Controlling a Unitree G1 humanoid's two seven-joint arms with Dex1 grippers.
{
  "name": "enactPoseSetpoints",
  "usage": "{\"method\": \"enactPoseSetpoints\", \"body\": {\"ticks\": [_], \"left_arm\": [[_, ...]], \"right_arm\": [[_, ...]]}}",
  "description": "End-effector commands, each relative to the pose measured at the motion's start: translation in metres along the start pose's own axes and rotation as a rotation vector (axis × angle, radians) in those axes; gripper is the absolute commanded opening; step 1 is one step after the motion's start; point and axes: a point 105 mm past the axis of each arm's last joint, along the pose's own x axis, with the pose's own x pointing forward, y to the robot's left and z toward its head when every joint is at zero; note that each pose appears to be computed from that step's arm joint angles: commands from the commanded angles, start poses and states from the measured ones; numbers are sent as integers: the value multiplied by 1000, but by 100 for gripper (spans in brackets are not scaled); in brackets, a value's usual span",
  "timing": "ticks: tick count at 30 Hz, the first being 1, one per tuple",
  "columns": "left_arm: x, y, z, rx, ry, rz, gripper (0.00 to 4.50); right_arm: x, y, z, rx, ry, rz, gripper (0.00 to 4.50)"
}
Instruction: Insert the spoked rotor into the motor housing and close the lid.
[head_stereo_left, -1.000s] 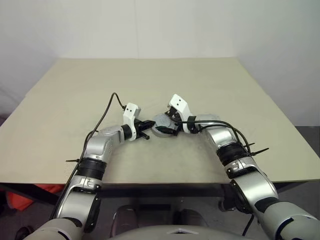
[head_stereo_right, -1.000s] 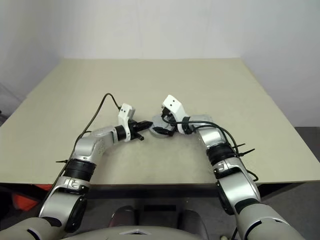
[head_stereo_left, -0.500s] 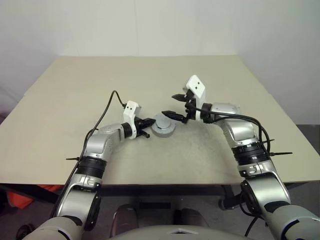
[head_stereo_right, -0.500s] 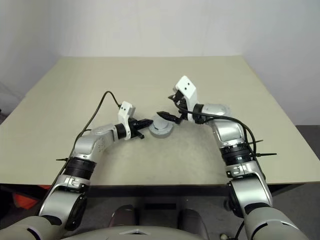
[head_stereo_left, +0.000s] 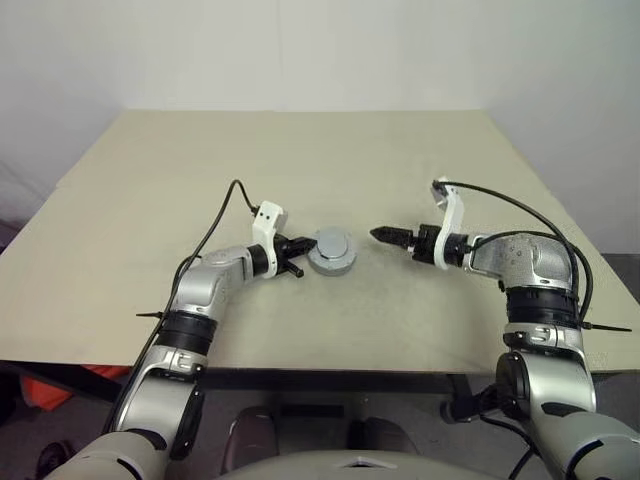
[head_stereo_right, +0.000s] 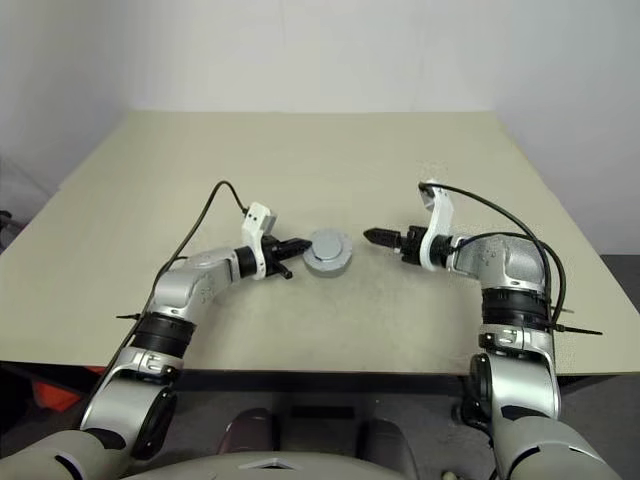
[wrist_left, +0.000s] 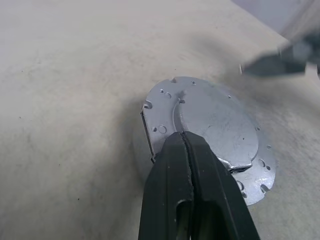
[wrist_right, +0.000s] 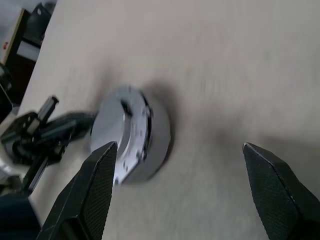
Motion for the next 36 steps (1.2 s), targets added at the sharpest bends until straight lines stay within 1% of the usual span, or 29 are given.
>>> {"method": "enactPoseSetpoints", "body": {"ticks": [1,5,9,11,18,25,27,32,36], "left_arm": [[4,-9,13,41,-29,-44,0],[3,-8,14,51,-27,-38,0],[1,-6,16,61,-28,-28,0],[-1,-5,17,66,-28,-22,0],[-4,0,21,77,-32,-2,0],[-5,4,25,84,-41,18,0],[-6,4,25,85,-43,21,0],[-7,5,27,86,-49,30,0],[-7,5,27,87,-52,34,0]], "right_arm": [[-3,7,2,39,-15,41,449],[11,20,-14,110,23,100,449],[34,31,-34,178,54,140,449],[43,37,-38,201,54,157,449],[75,55,-29,282,-5,221,449],[100,84,-33,305,32,300,449],[103,90,-34,307,42,317,449],[109,103,-27,318,31,356,449],[112,101,-28,285,40,320,449]]}}
